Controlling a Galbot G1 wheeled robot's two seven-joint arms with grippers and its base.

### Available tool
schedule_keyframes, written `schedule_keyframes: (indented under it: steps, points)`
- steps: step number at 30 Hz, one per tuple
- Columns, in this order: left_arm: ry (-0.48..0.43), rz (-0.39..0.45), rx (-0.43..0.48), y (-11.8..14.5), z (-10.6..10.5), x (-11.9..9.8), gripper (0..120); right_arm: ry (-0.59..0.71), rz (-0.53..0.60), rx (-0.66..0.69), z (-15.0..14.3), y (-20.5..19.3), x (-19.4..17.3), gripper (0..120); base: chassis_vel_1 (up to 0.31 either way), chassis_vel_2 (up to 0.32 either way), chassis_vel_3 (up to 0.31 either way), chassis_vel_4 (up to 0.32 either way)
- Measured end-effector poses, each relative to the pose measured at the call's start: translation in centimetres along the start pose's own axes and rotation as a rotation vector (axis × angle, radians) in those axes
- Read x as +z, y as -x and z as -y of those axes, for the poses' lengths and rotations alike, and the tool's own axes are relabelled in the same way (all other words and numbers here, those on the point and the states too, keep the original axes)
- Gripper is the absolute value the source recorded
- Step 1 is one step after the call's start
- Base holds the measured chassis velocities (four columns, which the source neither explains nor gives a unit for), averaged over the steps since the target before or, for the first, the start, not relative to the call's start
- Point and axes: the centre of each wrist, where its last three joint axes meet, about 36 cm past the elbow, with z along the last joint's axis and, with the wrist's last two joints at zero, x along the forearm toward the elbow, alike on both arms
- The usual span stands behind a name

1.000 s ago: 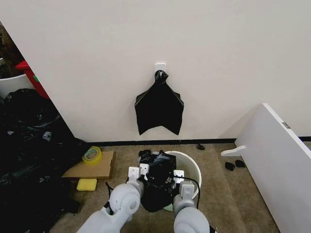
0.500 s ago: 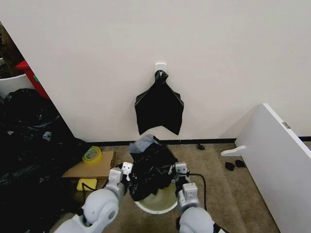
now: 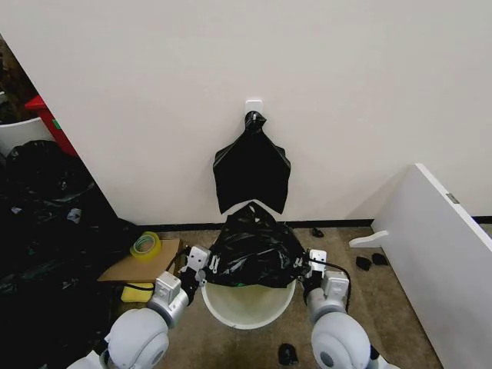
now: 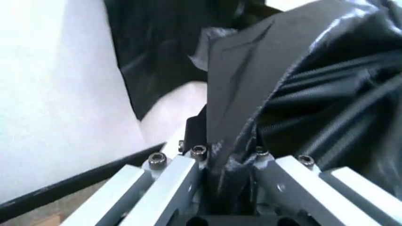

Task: Place the garbage bag over the trash bin.

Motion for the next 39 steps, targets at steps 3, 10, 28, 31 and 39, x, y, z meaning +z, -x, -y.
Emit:
schedule_keyframes:
  steps: [3, 10, 28, 31, 39]
  points:
    - [-0.049, 0.016, -0.032, 0.4, -0.1, -0.2, 1, 0.024, -0.013, -0.04, -1.0, -2.3, 0.0, 0, 0.0, 0.0, 0.0, 0.0]
    - [-0.142, 0.0, -0.103, 1.4, -0.4, 0.1, 1, 0.036, -0.07, -0.103, -2.5, -5.1, 1.6, 0, 0.0, 0.0, 0.0, 0.0]
    - [0.044, -0.003, -0.118, 1.7, -2.8, 2.3, 1, 0.016, 0.148, -0.064, -0.3, -1.5, 0.9, 0, 0.0, 0.0, 0.0, 0.0]
    - [0.111, 0.028, -0.098, 1.7, -3.3, 2.9, 1, 0.023, 0.188, -0.051, 0.5, -0.9, 0.2, 0, 0.0, 0.0, 0.0, 0.0]
    - [0.174, 0.094, -0.049, 1.6, -4.7, 3.3, 1, 0.061, 0.173, -0.018, 1.9, 0.2, -0.2, 0, 0.0, 0.0, 0.0, 0.0]
